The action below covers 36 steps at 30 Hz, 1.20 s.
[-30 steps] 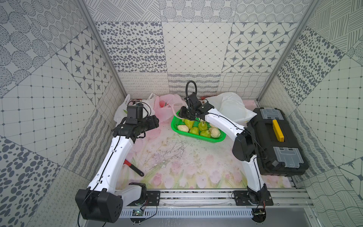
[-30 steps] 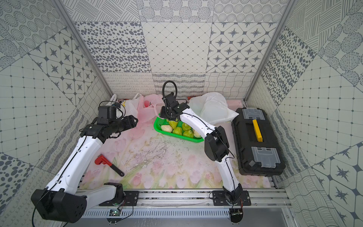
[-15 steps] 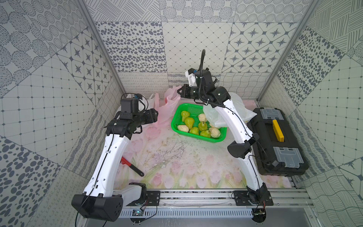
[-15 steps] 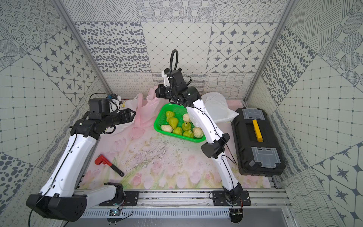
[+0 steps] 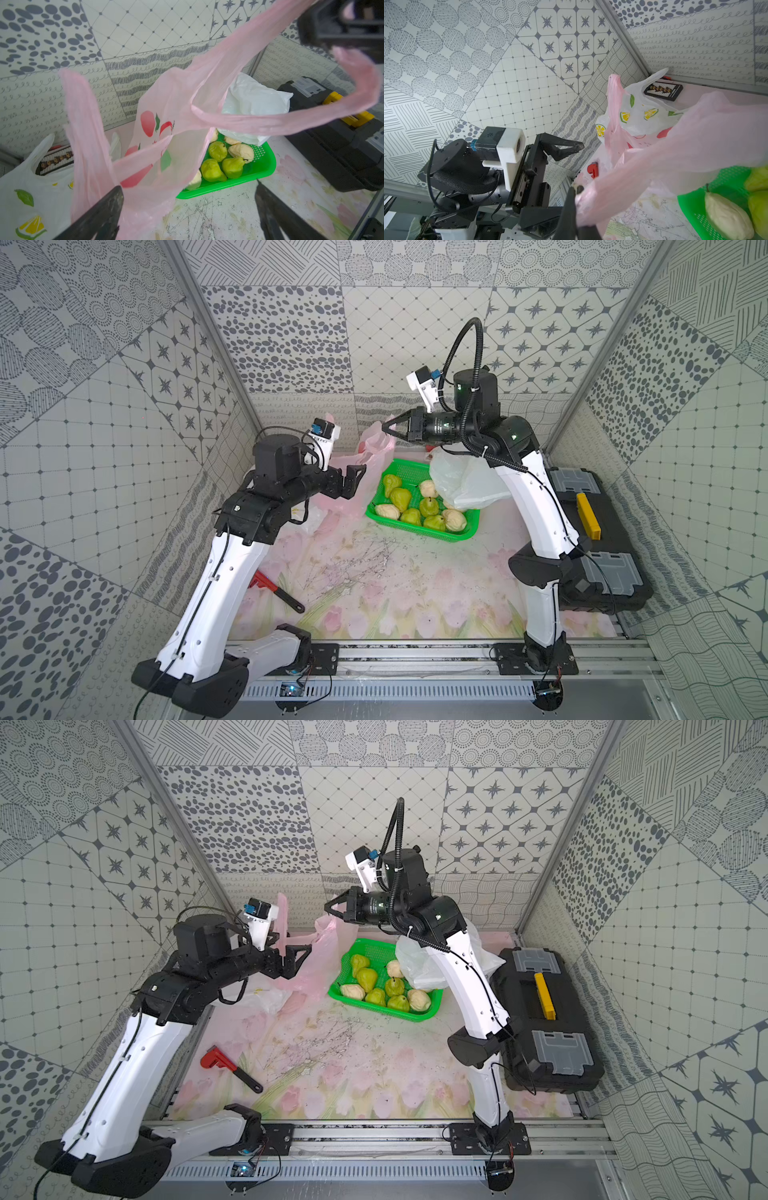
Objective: Place the pears into plastic bags & tie knots
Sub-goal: Pick up the plastic bag at the center of the board, then adjust the plastic bag.
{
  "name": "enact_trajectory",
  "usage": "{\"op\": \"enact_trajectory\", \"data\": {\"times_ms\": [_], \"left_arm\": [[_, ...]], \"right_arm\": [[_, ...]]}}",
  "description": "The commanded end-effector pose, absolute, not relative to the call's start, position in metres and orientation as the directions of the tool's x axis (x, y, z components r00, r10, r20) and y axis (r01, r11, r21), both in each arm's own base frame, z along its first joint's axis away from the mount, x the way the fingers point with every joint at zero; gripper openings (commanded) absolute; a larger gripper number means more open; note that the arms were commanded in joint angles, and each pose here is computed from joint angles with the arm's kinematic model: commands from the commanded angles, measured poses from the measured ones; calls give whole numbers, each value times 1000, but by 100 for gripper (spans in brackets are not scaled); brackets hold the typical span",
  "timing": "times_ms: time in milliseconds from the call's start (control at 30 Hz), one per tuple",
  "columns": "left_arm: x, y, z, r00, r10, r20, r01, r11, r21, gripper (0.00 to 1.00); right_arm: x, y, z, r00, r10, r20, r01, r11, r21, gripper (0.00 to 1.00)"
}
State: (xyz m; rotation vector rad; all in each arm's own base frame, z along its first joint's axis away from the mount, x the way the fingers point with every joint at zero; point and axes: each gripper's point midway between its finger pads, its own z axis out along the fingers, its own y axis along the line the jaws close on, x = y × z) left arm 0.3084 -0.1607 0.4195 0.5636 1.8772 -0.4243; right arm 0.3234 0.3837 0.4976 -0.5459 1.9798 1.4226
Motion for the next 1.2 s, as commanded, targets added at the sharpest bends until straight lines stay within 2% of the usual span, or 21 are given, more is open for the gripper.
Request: {"op": "enact_trajectory", "data": {"times_ms": [0, 133, 233, 300, 400, 433, 467, 567, 667, 800, 900, 1033, 1167], "left_arm": [[309, -199, 437, -118, 343, -932, 678, 714, 177, 99], [322, -221, 428, -98, 387, -917, 700, 682, 213, 98], [336, -226, 428, -91, 371, -924, 684, 698, 213, 89], [340, -229, 428, -80, 362, -929, 686, 696, 213, 74], [344, -230, 427, -116, 330, -937, 676, 717, 169, 38], [343, -230, 423, -138, 327, -935, 677, 720, 152, 26], [343, -227, 418, -170, 323, -931, 667, 733, 132, 18], [346, -218, 399, -253, 336, -907, 629, 769, 109, 0], [353, -206, 385, -320, 336, -886, 571, 814, 103, 0], [366, -186, 380, -414, 267, -870, 460, 886, 53, 0], [374, -169, 389, -523, 110, -845, 317, 946, -73, 0], [369, -175, 404, -598, -52, -800, 256, 933, -252, 0], [369, -165, 408, -599, -125, -791, 182, 941, -286, 0]], "right_arm": [[300, 387, 506, -711, -16, -703, -681, 265, 683, 0], [299, 392, 505, -721, -24, -692, -676, 242, 696, 0], [299, 392, 505, -723, -27, -690, -675, 235, 699, 0], [302, 391, 503, -729, -19, -685, -667, 248, 703, 2], [317, 383, 496, -752, 18, -659, -624, 305, 719, 8], [323, 378, 492, -760, 32, -649, -605, 329, 725, 15], [328, 374, 488, -767, 47, -639, -585, 355, 729, 25], [336, 361, 478, -761, 92, -642, -552, 428, 715, 49], [345, 340, 475, -746, 202, -634, -501, 457, 735, 61], [353, 302, 437, -738, 334, -586, -348, 555, 755, 65], [342, 294, 388, -752, 344, -563, -220, 673, 706, 69], [322, 308, 349, -729, 403, -552, -133, 709, 693, 78], [300, 350, 347, -714, 364, -598, -214, 700, 681, 92]]}}
